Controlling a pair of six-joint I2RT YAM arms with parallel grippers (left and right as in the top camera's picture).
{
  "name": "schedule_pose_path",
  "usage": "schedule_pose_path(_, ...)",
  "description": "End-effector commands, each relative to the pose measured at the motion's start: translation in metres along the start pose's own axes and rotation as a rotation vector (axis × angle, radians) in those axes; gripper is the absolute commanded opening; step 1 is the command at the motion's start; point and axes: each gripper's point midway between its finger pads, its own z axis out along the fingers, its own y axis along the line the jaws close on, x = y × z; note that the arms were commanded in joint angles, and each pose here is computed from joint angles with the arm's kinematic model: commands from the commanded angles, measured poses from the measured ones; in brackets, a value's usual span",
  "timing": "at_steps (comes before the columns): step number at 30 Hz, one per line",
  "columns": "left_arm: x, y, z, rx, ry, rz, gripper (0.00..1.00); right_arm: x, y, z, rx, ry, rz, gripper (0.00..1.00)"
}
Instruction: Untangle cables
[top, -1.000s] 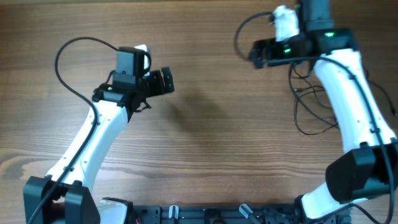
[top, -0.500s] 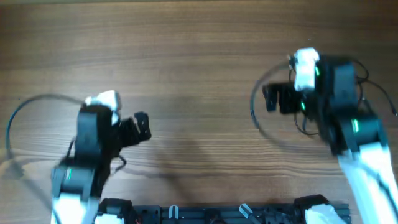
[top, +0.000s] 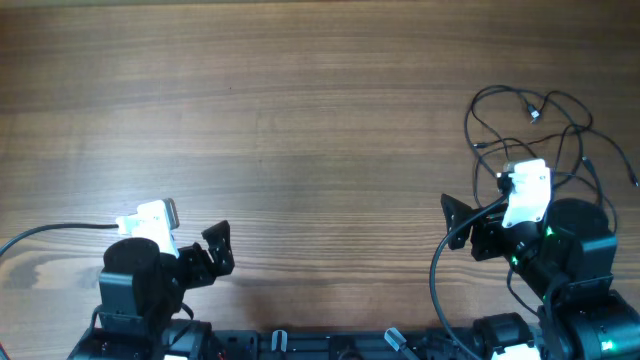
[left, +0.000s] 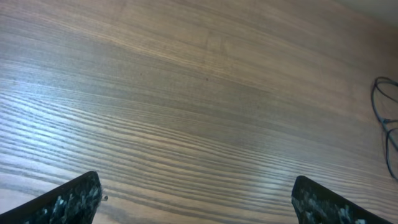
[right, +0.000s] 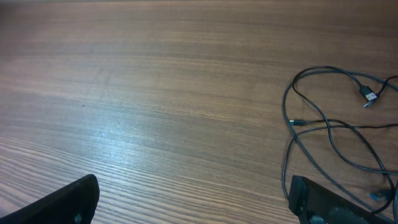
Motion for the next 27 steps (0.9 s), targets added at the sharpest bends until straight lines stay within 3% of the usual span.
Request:
schedule_pose_path(1,0.005,0.002,0.001,-0.003,0.017,-0.007,1.00,-0.001,-0.006,-0.001,0.030,-0.017,-0.032,1.00)
schedule_pose_path(5,0.006,0.002,0.001,-0.005,0.022,-0.007,1.00,-0.049,-0.019,-0.019,0.097,-0.285,-0.097,1.00)
schedule_pose_path(7,0.006,0.002,0.001,-0.005,0.021,-0.007,1.00,-0.067,-0.021,-0.029,0.109,-0.493,-0.118,1.00)
schedule_pose_path(10,0.006,0.002,0.001,-0.005,0.021,-0.007,1.00,-0.065,-0.022,-0.037,0.120,-0.719,-0.139,1.00)
schedule_pose_path(16,0.006,0.002,0.001,-0.005,0.021,-0.007,1.00,-0.037,-0.028,-0.028,0.121,-0.972,-0.145,1.00)
schedule_pose_path(19,0.006,0.002,0.001,-0.005,0.021,-0.007,1.00,-0.021,-0.033,-0.007,0.128,-0.988,-0.154,1.00)
schedule_pose_path(24,0.006,0.002,0.001,-0.005,0.021,-0.007,1.00,0.042,-0.048,0.057,0.157,-0.615,-0.152,1.00)
schedule_pose_path(27,0.006,0.002,0.001,-0.005,0.021,-0.007,1.00,0.041,-0.048,0.057,0.154,-0.622,-0.154,1.00)
